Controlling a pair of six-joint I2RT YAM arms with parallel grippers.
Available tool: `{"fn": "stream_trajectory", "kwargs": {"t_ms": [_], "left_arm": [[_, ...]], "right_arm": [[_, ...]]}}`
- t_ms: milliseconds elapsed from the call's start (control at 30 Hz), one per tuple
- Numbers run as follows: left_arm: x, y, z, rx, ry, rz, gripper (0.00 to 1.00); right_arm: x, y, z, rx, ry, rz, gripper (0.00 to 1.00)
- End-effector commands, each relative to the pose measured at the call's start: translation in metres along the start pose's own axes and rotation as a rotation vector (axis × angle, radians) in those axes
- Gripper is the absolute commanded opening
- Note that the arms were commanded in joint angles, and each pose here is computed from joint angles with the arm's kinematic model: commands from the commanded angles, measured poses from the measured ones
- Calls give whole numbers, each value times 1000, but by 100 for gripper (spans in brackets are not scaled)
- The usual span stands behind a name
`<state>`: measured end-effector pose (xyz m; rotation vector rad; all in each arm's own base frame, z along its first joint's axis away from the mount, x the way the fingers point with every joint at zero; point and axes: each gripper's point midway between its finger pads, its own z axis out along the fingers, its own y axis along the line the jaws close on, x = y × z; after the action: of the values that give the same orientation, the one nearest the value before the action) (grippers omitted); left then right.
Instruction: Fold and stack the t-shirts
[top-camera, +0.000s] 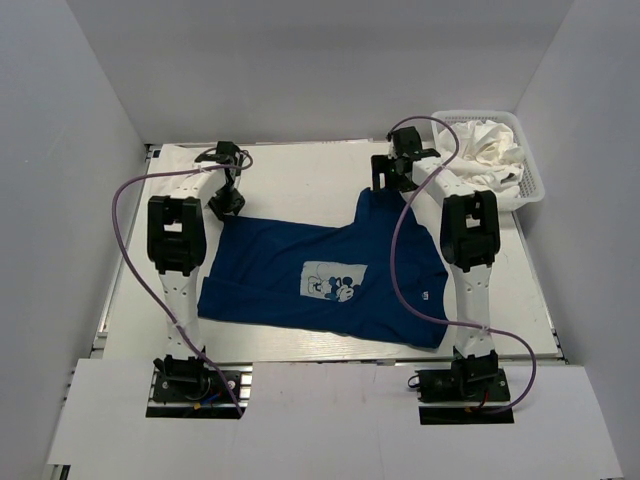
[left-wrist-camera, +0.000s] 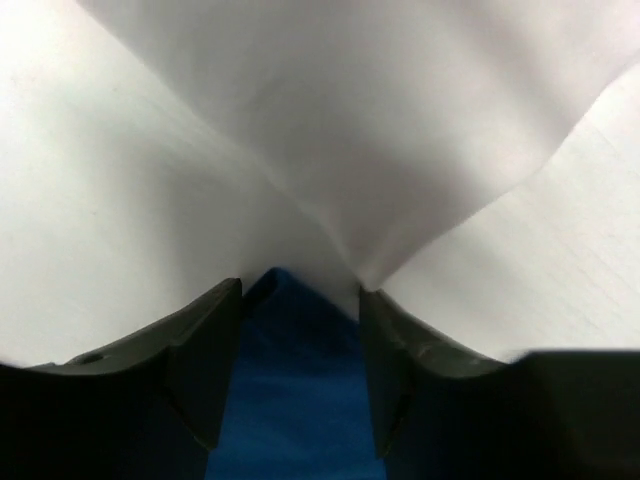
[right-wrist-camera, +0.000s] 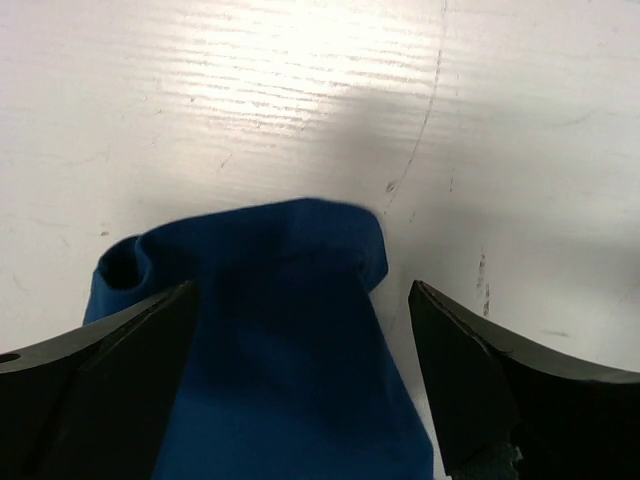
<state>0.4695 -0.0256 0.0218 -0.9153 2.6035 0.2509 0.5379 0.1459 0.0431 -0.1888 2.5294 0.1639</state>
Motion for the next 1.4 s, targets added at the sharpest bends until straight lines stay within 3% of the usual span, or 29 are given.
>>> {"fn": "stream_trajectory", "kwargs": {"t_ms": [0,67,100,133,167,200,267,433,533,567,633,667,700,833,1067,1367], "left_arm": [[6,-3,0,7,33,11,45],[13,-4,4,20,51,24,31],[17,-1,6,11,61,28,17],[17,-1,6,11,61,28,11],[17,0,4,12,60,28,6],[19,2,3,5,67,31,0],[15,3,0,5,53,28,0],[0,2,-24,46,-5,15,0],[-5,7,-45,55,-54,20,0],[-5,5,-51,73,-71,37,0],[0,8,-55,92,-71,33,0],[5,17,-63,93,-71,33,0],[5,18,-66,101,-81,29,0],[10,34,-83,116,-113,17,0],[23,67,-106,110,-162,-7,0],[73,110,-92,26,-92,-52,0]], "right_arm": [[-18,-3,10,-4,-50,-17,91],[-15,-4,15,-3,-43,-14,84],[-14,-5,15,-6,-39,-22,76],[-11,-5,17,-7,-30,-25,51],[-10,-5,17,-6,-25,-26,33],[-12,-5,13,-8,-30,-40,21],[-17,-1,-1,-30,-50,-83,0],[-38,4,-41,-37,-150,-132,0],[-46,4,-94,-33,-238,-150,0],[-10,4,-85,-41,-165,-154,0],[-6,6,-118,-50,-222,-153,0],[17,14,-118,-87,-182,-159,0],[9,20,-148,-99,-245,-171,0],[62,23,-167,-110,-192,-166,0],[110,16,-218,-34,-185,-165,0],[192,33,-243,-124,-28,-132,0]]}}
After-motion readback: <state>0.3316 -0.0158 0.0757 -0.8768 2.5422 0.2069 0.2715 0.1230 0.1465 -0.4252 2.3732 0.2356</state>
